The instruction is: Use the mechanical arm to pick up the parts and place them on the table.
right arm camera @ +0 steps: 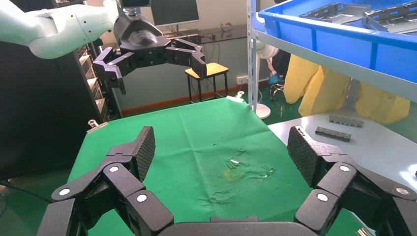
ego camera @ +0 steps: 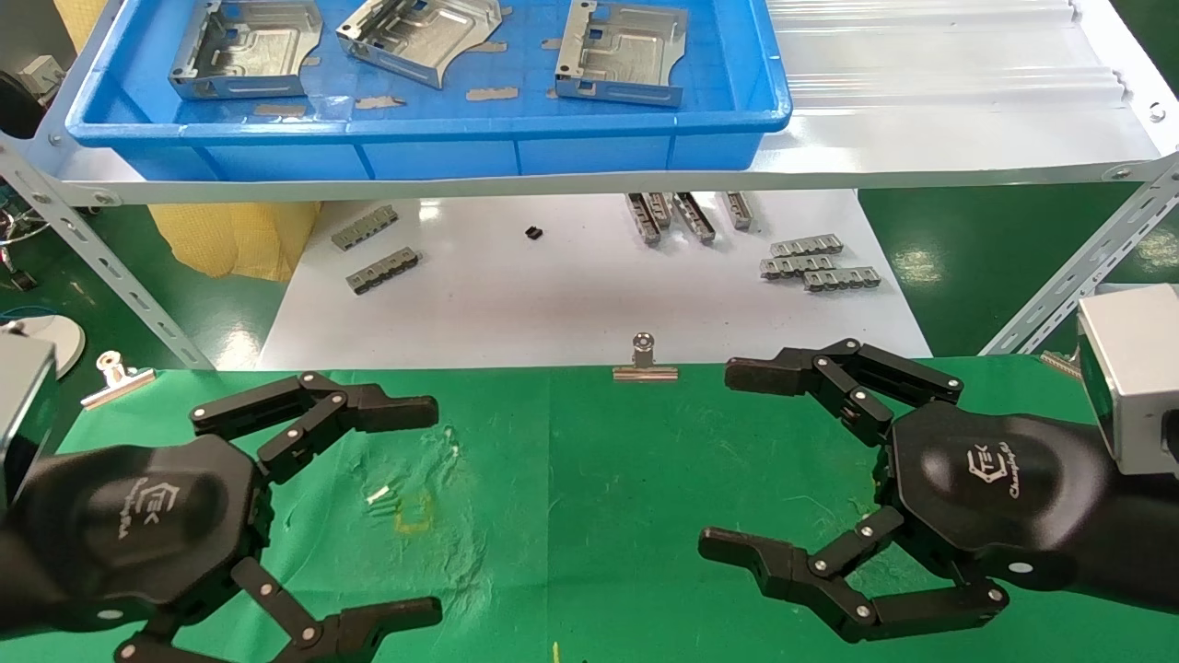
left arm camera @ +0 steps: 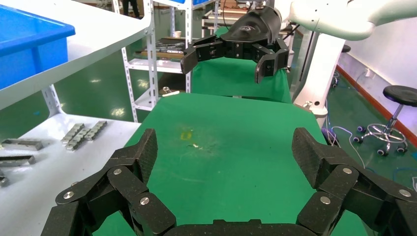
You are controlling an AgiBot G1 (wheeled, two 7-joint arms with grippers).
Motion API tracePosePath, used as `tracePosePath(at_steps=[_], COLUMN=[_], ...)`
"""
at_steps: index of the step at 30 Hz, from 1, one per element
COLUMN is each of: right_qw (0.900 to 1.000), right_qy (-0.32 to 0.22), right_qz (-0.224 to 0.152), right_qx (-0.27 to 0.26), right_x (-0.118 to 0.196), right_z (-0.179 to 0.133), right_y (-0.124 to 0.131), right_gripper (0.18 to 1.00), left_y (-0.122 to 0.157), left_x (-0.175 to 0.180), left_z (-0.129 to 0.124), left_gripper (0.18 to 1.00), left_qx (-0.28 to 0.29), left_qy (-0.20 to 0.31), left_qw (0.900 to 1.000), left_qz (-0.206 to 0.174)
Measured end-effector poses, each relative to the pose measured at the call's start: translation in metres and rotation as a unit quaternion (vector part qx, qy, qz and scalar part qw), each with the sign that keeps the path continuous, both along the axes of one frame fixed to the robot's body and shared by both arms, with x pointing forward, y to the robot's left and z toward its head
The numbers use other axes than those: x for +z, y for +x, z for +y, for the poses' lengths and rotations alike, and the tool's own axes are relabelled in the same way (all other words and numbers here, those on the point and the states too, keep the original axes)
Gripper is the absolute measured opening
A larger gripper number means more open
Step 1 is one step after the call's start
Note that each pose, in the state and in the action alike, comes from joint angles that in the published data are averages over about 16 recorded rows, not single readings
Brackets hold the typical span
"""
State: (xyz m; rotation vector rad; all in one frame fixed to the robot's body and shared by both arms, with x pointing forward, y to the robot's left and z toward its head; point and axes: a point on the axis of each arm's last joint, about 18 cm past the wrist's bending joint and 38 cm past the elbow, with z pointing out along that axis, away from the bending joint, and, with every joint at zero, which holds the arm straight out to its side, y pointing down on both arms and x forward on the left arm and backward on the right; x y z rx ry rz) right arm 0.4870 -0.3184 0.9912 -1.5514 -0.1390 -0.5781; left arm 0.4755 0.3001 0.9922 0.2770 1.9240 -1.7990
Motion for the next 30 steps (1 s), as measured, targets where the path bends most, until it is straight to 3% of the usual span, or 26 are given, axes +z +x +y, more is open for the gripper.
tracePosePath(at_steps=[30], right_qw=[1.0], right_qy=[0.0], right_qz=[0.0], right_qx=[0.0], right_x=[0.0], right_z=[0.0], right_y=[0.0], right_gripper=[0.989], left_y=[0.0], left_x=[0.0], left_z=[0.0], left_gripper=[1.001], left_qx=[0.0], left_qy=[0.0], left_qw=[1.0], left_qz=[0.0])
